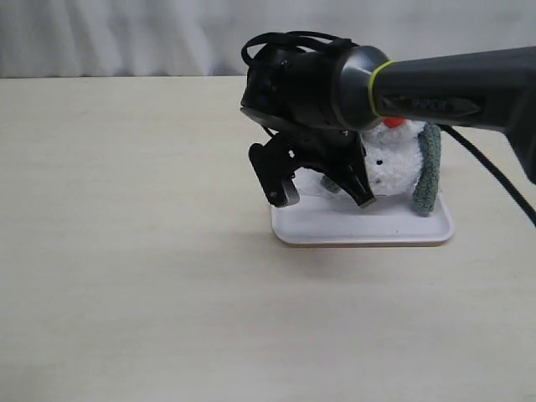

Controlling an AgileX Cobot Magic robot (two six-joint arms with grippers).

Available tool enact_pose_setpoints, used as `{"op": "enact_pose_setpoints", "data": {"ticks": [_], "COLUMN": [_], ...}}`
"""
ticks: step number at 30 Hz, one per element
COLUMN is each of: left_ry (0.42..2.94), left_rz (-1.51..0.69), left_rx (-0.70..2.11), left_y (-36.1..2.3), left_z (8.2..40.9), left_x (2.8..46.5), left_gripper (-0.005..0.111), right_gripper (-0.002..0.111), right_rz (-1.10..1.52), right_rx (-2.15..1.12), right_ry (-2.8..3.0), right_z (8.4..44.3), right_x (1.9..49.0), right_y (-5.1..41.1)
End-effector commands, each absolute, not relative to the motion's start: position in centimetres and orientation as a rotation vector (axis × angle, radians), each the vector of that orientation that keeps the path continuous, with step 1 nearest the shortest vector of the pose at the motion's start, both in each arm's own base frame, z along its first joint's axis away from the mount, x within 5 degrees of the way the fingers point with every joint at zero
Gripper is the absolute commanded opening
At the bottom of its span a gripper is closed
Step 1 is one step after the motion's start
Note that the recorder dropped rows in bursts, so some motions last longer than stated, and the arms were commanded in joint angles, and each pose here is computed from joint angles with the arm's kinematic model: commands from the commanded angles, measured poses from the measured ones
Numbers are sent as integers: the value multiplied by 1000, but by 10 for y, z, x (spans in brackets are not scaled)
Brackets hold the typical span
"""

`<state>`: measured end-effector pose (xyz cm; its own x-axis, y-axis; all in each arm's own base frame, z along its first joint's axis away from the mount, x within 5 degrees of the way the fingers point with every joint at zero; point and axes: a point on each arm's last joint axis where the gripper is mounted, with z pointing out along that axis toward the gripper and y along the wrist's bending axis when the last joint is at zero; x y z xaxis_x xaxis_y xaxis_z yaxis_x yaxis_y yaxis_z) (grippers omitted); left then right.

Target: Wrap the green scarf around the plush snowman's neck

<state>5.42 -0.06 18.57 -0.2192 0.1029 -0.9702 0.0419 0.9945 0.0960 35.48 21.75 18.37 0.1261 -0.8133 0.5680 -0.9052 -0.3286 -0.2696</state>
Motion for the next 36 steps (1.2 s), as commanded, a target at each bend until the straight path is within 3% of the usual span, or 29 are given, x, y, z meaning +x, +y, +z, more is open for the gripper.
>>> {"op": "enact_pose_setpoints", "data": {"ticks": [1,11,18,20,23,25,29,36], "left_ry": [1785,1785,1785,1785,1785,1785,1785,1785], "left_rz": [55,55,55,55,55,55,55,55], "left_rx": [98,98,98,98,98,98,98,98], "left_y": [0,0,0,0,0,0,0,0], "left_z": [186,186,186,186,186,186,186,186], "left_x": [54,54,54,54,54,54,54,54], "left_gripper": [0,0,0,0,0,0,0,0], "right_gripper": [4,4,5,13,47,62,63,63], "right_rz": [950,902,1055,1056,1066,1117,1194,969], "right_rx": [2205,2140,2079,2077,2061,1990,1939,1943], "right_ry": [-1698,-1630,-1653,-1656,-1686,-1823,-1980,-2342], "right_z": [169,146,147,147,147,151,174,245], "right_x": [359,357,360,360,360,360,357,329], "right_y": [209,185,182,182,182,183,184,181]}}
